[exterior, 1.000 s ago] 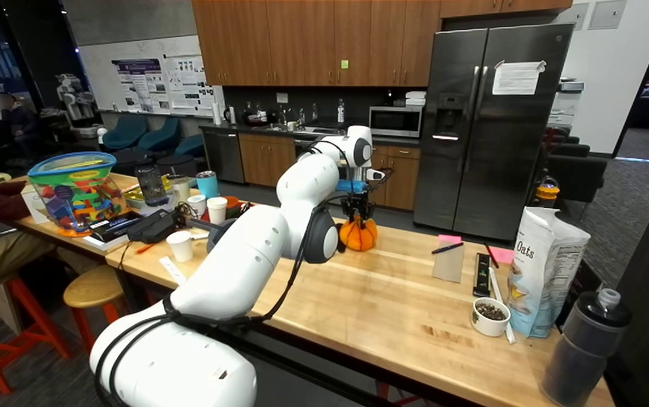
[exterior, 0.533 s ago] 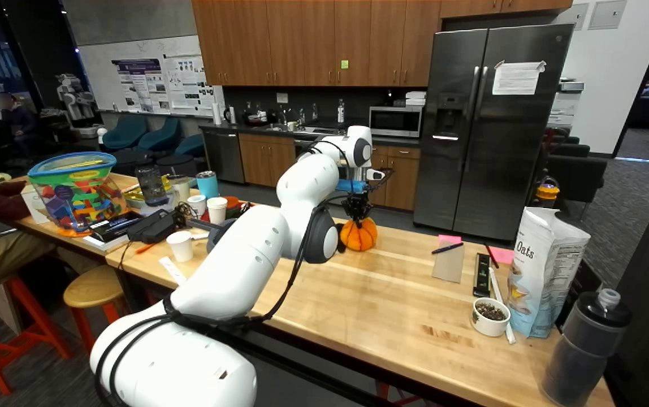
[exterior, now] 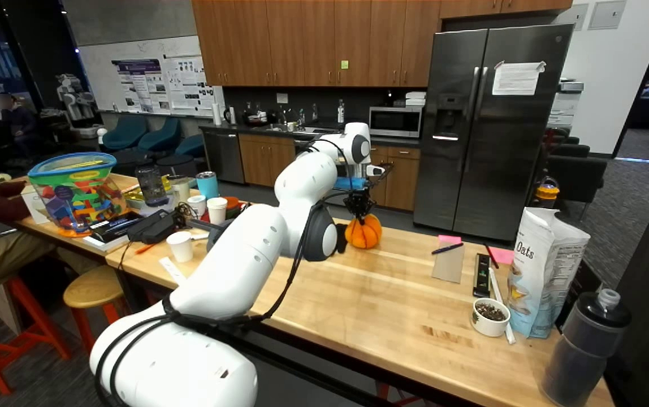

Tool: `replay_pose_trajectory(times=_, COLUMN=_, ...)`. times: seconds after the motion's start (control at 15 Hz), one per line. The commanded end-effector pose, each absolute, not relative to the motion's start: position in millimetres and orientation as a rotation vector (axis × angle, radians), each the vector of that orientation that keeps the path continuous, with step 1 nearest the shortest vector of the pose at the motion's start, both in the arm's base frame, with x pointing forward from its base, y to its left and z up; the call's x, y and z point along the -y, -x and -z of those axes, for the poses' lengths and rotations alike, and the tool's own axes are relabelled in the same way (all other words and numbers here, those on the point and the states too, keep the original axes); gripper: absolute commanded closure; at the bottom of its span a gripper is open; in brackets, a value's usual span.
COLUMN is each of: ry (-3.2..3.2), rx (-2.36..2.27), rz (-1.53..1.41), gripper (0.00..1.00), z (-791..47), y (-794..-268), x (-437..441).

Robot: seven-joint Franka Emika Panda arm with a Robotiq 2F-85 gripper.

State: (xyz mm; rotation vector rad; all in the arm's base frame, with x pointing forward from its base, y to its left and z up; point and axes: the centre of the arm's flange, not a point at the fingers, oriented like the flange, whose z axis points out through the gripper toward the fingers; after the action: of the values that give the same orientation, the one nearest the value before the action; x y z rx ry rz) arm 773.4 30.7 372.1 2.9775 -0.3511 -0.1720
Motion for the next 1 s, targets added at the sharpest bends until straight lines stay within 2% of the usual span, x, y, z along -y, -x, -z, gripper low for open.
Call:
replay_pose_trajectory(times=0.0, ry=-2.947, rx=0.337, rz=0.126, gripper=0.97, z=-411, y=-758, x=-40)
replay_pose_trajectory(times=0.27, ry=-2.933, rx=0.185, rz=0.204, gripper=0.97, z=-459, y=-725, x=-67)
replay_pose_trajectory(times=0.6, ry=-2.802, rx=0.060, rz=0.294, gripper=0.97, z=-513, y=-660, x=-88)
replay_pose_trajectory(times=0.93, ry=-2.748, rx=0.054, rz=0.356, gripper=0.97, z=-532, y=-616, x=-86)
